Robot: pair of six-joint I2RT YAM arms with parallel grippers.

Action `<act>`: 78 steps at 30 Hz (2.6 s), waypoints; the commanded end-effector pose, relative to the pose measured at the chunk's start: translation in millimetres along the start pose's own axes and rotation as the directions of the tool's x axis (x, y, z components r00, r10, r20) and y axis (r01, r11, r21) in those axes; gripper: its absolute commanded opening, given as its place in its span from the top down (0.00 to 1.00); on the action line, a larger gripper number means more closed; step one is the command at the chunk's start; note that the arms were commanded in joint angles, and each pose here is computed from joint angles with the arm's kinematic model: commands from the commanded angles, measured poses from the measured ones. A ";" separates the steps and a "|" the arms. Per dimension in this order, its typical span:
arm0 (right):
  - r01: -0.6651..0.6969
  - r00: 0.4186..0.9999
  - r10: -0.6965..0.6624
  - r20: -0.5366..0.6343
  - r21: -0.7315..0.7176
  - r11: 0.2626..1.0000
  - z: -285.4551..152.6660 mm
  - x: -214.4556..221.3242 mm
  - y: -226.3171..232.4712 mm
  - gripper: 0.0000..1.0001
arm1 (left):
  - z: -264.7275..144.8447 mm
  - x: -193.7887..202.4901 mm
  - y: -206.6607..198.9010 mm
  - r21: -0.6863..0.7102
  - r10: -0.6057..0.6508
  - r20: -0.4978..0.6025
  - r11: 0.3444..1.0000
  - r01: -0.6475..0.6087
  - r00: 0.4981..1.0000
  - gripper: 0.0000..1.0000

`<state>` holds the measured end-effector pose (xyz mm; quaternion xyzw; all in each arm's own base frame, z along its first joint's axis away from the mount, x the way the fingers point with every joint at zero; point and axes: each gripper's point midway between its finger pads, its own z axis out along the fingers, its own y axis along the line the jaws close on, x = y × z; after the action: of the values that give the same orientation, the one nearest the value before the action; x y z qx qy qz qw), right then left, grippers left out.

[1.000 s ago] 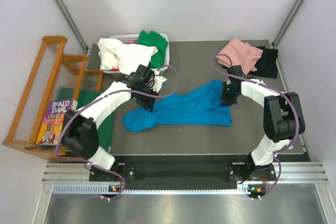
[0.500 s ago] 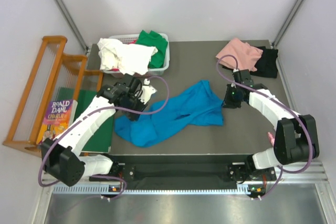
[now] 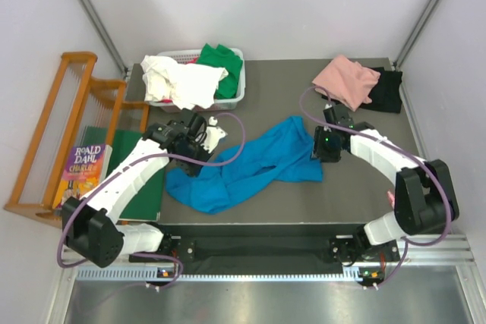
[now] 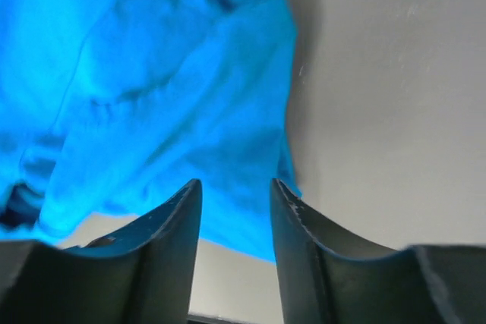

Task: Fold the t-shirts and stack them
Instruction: Flatten the tshirt out

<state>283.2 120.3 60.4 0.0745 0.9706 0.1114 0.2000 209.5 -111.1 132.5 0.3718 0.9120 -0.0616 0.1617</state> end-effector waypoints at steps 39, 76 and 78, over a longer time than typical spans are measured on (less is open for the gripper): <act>-0.053 0.996 0.038 -0.076 -0.205 0.977 -110.8 174.1 21.3 0.68 | -6.4 -32.2 16.9 -0.072 0.012 0.099 0.997 -0.005 0.995 0.78; 0.111 0.979 -0.128 0.157 0.112 0.987 15.0 -95.8 46.0 0.64 | -21.4 -17.4 11.4 -0.085 -0.026 0.119 0.996 0.037 0.993 0.80; 0.118 0.981 -0.137 0.135 0.140 0.983 23.0 -90.8 38.5 0.64 | -22.9 -18.5 11.4 -0.083 -0.029 0.123 0.996 0.039 0.992 0.80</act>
<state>380.2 152.8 102.5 0.0404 0.9572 0.0465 0.2828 223.5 -109.2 153.5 0.3522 0.9097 -0.0435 0.2158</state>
